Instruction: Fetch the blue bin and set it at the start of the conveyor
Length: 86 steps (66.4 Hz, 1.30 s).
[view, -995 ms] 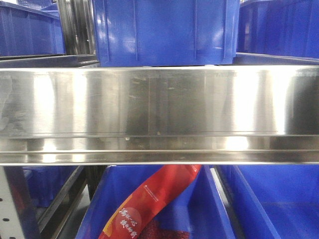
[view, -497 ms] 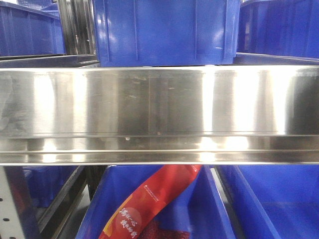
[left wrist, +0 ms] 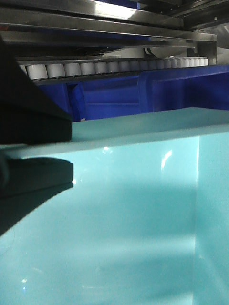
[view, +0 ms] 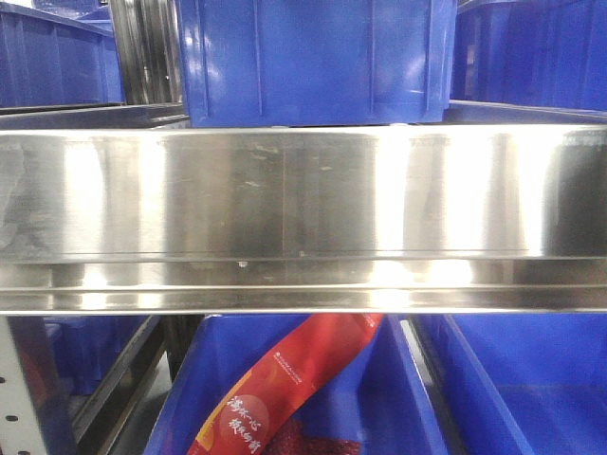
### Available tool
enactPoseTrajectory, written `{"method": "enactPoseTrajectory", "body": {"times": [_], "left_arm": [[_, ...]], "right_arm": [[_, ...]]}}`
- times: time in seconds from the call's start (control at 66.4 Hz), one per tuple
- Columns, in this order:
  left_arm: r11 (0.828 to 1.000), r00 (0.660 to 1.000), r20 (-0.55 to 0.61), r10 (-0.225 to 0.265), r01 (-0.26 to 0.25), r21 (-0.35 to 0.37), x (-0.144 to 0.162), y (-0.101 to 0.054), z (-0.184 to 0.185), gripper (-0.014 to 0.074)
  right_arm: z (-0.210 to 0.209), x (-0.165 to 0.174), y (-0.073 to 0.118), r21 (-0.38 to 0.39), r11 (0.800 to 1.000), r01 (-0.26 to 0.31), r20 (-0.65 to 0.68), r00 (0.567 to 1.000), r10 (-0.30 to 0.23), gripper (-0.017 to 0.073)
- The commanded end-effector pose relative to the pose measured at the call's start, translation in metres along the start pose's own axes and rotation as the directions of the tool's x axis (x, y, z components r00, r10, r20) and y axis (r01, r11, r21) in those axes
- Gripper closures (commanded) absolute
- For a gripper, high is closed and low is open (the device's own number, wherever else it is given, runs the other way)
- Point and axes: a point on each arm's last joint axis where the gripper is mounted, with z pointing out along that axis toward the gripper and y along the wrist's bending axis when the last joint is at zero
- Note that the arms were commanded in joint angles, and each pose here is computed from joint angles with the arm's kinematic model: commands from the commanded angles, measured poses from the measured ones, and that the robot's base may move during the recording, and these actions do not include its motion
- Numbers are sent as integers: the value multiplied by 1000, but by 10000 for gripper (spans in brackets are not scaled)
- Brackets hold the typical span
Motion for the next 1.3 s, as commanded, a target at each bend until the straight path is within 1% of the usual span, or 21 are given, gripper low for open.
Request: {"method": "enactPoseTrajectory", "body": {"times": [0.0, 1.281], "left_arm": [[999, 997, 79, 6, -8, 34, -8, -4, -9, 705], [999, 997, 83, 6, -8, 35, -8, -4, -9, 705]], "right_arm": [[-4, -4, 0, 7, 1000, 24, 42, 999, -24, 712], [-3, -6, 0, 6, 1000, 24, 56, 998, -24, 712]]}}
